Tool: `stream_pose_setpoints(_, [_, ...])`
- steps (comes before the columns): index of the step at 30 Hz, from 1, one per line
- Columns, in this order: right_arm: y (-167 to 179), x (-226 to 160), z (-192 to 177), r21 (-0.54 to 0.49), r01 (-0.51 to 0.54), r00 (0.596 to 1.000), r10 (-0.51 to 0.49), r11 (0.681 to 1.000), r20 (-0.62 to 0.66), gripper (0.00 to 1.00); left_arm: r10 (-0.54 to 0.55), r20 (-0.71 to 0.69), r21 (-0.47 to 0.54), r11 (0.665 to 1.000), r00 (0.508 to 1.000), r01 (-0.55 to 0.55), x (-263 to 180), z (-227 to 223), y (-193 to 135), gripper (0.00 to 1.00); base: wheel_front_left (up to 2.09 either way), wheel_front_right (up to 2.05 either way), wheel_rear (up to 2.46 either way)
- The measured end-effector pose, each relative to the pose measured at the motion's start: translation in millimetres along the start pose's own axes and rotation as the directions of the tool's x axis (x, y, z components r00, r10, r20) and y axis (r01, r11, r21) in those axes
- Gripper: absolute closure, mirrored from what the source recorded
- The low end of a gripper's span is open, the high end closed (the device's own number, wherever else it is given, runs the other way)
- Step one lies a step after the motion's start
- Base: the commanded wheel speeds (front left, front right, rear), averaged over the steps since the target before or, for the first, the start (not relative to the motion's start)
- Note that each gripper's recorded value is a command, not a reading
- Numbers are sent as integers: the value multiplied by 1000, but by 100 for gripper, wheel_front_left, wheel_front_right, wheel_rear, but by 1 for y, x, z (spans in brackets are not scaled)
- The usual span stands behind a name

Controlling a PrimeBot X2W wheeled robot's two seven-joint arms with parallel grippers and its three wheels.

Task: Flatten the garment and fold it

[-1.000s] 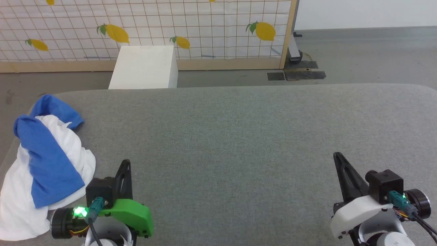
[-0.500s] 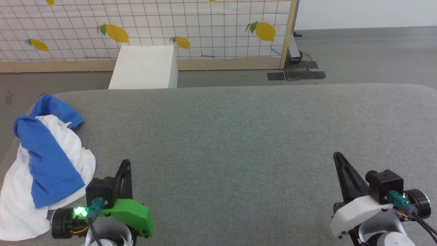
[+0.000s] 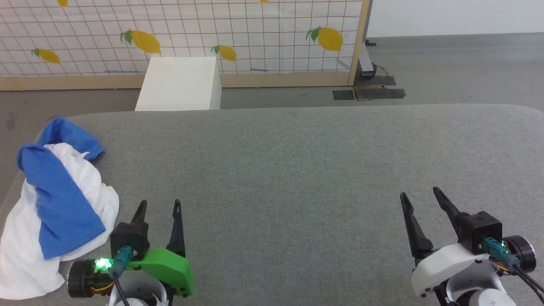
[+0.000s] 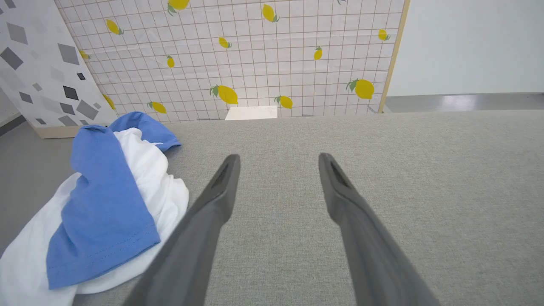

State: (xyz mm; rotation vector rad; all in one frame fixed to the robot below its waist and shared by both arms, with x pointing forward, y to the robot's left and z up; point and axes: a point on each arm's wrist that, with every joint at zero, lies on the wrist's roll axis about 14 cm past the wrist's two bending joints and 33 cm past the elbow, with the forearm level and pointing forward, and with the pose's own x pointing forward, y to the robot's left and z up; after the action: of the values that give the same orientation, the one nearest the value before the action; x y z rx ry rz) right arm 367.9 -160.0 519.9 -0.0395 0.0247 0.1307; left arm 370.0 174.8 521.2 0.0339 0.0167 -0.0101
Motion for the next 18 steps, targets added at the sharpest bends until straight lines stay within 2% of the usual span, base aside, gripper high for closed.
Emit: stream_pose_setpoints(18, [10, 6, 5, 4, -33, 999, 33, 999, 28, 0, 39, 17, -23, 999, 999, -38, -8, -2, 8, 0, 0, 0, 0])
